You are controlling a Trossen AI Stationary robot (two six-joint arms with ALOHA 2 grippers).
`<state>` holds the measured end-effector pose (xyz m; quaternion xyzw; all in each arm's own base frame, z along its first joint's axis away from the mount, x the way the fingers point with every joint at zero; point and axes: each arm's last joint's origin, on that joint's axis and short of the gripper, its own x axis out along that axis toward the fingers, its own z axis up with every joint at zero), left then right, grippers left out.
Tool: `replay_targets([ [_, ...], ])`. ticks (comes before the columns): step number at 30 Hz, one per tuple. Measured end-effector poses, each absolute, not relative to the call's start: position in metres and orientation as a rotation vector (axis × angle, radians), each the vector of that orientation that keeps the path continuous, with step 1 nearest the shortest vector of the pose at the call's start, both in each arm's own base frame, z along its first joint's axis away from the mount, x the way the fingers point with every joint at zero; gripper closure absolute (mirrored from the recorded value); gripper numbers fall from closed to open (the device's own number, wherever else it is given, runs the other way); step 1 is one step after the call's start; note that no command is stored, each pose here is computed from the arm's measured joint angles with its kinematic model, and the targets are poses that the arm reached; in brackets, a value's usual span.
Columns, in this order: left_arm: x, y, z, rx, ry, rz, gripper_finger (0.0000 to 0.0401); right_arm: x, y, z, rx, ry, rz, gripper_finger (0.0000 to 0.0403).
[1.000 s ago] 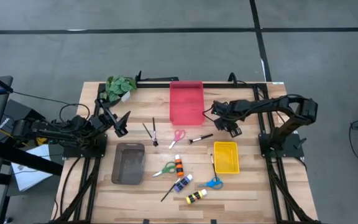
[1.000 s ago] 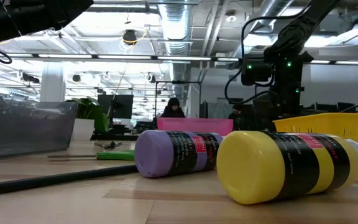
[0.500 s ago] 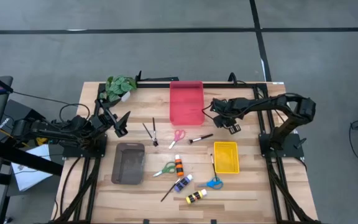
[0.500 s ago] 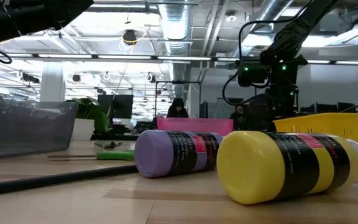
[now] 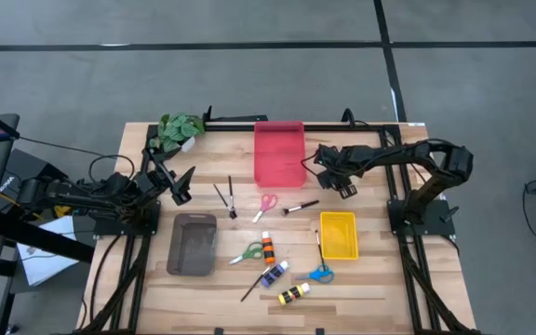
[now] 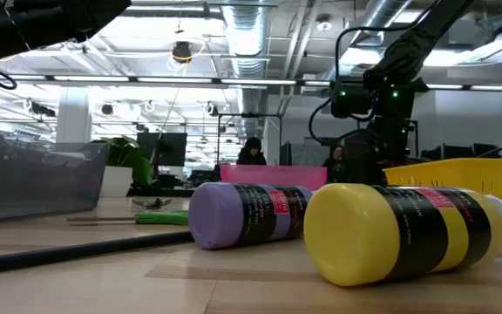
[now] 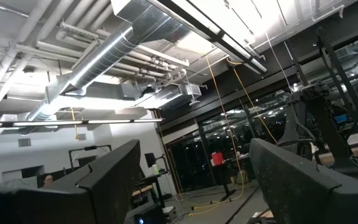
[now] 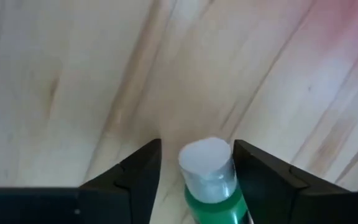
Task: Pick & Place Paint Supplies
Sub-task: Put the green paint bottle into the yellow bin
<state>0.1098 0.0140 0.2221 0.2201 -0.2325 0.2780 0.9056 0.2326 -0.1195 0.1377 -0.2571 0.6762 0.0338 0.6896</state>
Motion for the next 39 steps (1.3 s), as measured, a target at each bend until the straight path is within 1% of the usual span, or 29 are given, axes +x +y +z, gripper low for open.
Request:
replay_targets([
  [5,0.110,0.014,0.222,0.454,-0.480,0.574,0.0103,0.228,-0.130,0.138,-0.575,1.515,0.064,0.0194],
  [10,0.110,0.014,0.222,0.454,-0.480,0.574,0.0103,0.225,-0.136,0.139,-0.567,1.518,0.052,0.0200],
  [14,0.110,0.014,0.222,0.455,-0.480,0.574,0.0103,0.226,-0.134,0.139,-0.572,1.514,0.057,0.0219],
  [22,0.110,0.014,0.222,0.455,-0.480,0.575,0.0103,0.232,-0.129,0.140,-0.601,1.483,0.055,0.0277],
  [27,0.110,0.014,0.222,0.455,-0.480,0.574,0.0103,0.234,-0.129,0.143,-0.529,1.446,-0.032,0.0284],
  [31,0.110,0.014,0.222,0.455,-0.478,0.574,0.0103,0.233,-0.126,0.156,-0.390,1.357,-0.112,0.0284],
  [36,0.110,0.014,0.222,0.456,-0.474,0.573,0.0103,0.228,-0.120,0.188,-0.211,1.149,-0.197,0.0284],
  [39,0.110,0.014,0.221,0.456,-0.472,0.573,0.0103,0.222,-0.115,0.210,-0.143,1.021,-0.231,0.0285],
])
